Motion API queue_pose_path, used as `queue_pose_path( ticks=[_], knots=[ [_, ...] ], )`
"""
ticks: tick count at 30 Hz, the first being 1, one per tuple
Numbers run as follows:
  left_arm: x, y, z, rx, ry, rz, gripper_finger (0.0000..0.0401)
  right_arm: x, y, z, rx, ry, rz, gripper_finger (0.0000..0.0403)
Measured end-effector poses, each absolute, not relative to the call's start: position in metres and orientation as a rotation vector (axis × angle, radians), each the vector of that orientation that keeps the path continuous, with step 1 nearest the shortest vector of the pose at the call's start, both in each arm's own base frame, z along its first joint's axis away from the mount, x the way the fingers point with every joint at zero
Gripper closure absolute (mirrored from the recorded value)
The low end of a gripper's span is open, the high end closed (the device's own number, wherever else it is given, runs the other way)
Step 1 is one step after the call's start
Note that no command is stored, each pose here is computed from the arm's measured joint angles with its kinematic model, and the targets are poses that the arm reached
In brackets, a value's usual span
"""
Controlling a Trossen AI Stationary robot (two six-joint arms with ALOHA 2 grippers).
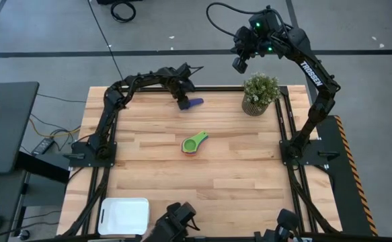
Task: Nest measuring cups in basket
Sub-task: Stack the violet measuring cup into the green measuring cup
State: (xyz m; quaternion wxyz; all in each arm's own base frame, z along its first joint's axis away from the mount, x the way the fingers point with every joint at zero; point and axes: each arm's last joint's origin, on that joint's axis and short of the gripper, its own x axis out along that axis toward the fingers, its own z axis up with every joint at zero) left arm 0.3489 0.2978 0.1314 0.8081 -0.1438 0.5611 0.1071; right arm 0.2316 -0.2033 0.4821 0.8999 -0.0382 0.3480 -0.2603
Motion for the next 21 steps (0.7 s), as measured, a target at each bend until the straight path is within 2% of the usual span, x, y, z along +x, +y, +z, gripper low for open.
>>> queue_pose_path(
  ticks=[3, 9, 15, 21],
  knots=[
    [0.35, 0.296, 0.131, -0.244, 1.223, 0.214, 0.0311, 0.231, -0.204, 0.482, -0.078, 0.721, -0.545, 0.0398],
    [0.354, 0.293, 0.137, -0.164, 1.259, 0.21, 0.0386, 0.23, -0.205, 0.482, -0.076, 0.727, -0.548, 0.0398],
    [0.357, 0.297, 0.154, -0.165, 1.295, 0.218, 0.0388, 0.23, -0.205, 0.482, -0.086, 0.732, -0.547, 0.0398],
    [0.356, 0.298, 0.198, -0.193, 1.328, 0.204, 0.0389, 0.23, -0.205, 0.482, -0.09, 0.736, -0.558, 0.0398]
  ],
)
